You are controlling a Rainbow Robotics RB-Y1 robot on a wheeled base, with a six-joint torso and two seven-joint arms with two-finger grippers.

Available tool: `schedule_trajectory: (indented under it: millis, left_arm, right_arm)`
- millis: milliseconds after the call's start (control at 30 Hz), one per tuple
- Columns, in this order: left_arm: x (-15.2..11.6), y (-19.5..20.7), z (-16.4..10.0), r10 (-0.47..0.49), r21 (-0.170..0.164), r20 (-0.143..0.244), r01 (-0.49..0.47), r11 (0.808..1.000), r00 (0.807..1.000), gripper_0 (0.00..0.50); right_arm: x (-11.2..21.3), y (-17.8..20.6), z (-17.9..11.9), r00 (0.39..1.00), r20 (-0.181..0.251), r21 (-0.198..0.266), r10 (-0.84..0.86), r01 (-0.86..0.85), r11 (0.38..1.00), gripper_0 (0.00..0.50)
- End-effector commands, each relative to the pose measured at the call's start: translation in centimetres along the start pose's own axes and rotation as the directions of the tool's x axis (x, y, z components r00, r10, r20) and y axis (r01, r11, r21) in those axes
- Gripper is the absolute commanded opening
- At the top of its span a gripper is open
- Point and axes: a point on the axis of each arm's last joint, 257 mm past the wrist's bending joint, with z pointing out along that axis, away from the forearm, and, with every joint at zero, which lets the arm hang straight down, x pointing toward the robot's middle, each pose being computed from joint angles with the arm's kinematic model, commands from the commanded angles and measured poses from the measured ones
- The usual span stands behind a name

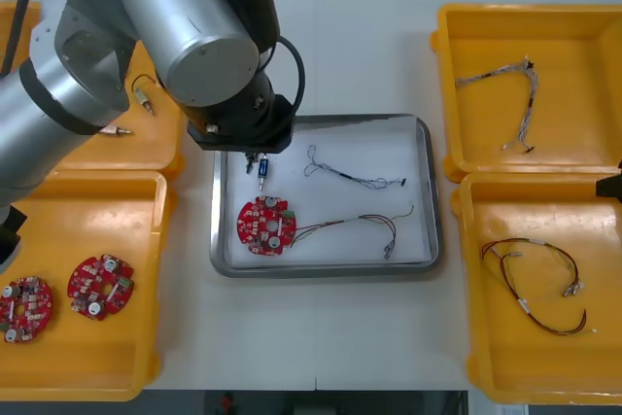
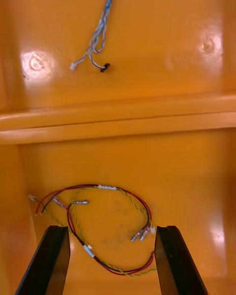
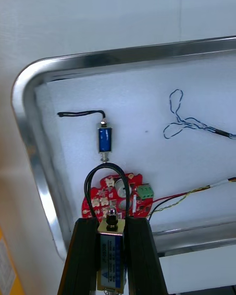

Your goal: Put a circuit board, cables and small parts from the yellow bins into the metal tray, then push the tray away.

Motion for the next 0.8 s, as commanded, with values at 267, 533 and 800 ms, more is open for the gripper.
schedule_trajectory:
  millis: [267,533,800]
  left_arm:
    - [-1.7,-3.5,3.8,-0.033,0.033,0.073,0.031,0.999,0.997,0.000]
    - [-2.3,-4.1,6.1,-0.049,0.041,0.091,0.045,0.998,0.995,0.000]
    - [-2.2,-4.3,7.8,-0.042,0.034,0.112,0.038,0.999,0.993,0.000]
  right_arm:
    - [1.8,-2.3,-1.7,1.000,0.015,0.099,-0.019,0.017,0.995,0.500]
    - [2.7,-2.6,-1.8,1.000,0.005,0.108,-0.020,0.019,0.994,0.500]
    - [2.8,-2.7,-1.9,1.000,0.006,0.109,-0.014,0.013,0.994,0.500]
